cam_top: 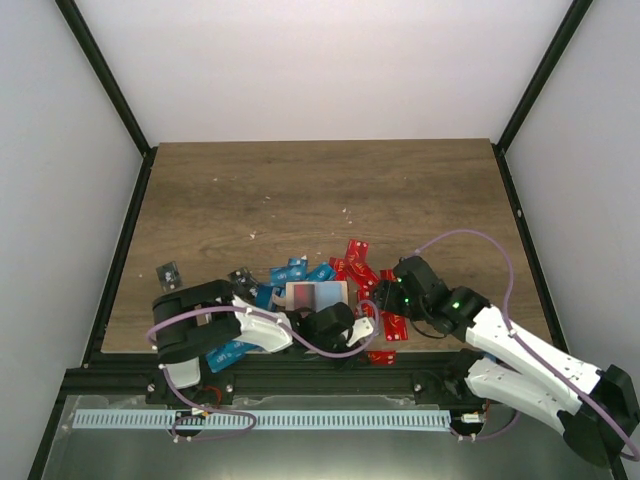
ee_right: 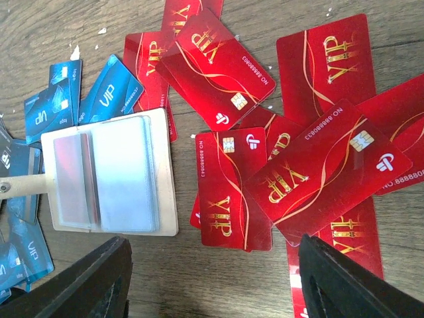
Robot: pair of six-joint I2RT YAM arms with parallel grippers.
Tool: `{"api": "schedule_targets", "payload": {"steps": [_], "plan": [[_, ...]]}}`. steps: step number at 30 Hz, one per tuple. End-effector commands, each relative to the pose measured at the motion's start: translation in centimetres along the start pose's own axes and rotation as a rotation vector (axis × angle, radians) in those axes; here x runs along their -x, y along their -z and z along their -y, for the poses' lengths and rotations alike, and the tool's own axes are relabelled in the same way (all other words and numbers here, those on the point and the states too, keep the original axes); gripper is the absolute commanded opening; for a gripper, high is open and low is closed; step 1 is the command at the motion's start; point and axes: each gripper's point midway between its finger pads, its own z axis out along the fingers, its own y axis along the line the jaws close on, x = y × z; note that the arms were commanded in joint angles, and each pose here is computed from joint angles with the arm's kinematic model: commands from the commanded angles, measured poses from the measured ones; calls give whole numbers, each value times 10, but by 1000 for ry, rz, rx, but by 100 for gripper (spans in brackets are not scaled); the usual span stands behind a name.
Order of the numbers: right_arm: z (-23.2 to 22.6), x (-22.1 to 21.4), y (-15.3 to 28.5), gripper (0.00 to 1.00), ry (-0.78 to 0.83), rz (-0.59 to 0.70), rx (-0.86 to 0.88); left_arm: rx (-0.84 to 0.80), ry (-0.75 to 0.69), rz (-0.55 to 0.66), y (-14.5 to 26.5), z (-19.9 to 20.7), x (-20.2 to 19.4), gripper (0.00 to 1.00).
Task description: Put the credit cards into the card holder
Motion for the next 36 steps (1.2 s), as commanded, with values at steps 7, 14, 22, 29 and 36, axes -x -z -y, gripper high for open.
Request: {"api": "schedule_targets", "payload": {"steps": [7,14,22,29,36], "plan": [[-8,8,4,70,-13,33,45,16,-13,61,9,6,17,4],[-28,25,13,72,-30,110,140,89,72,271,78,12,56,4],[-88,54,46,74,18,276,487,123,272,625,182,-11,87,4],[-142,46,66,73,134,276,841,11,276,866,246,6,105,4],[-176,34,86,65,220,237,1094,-96,298,974,269,20,114,4]]}}
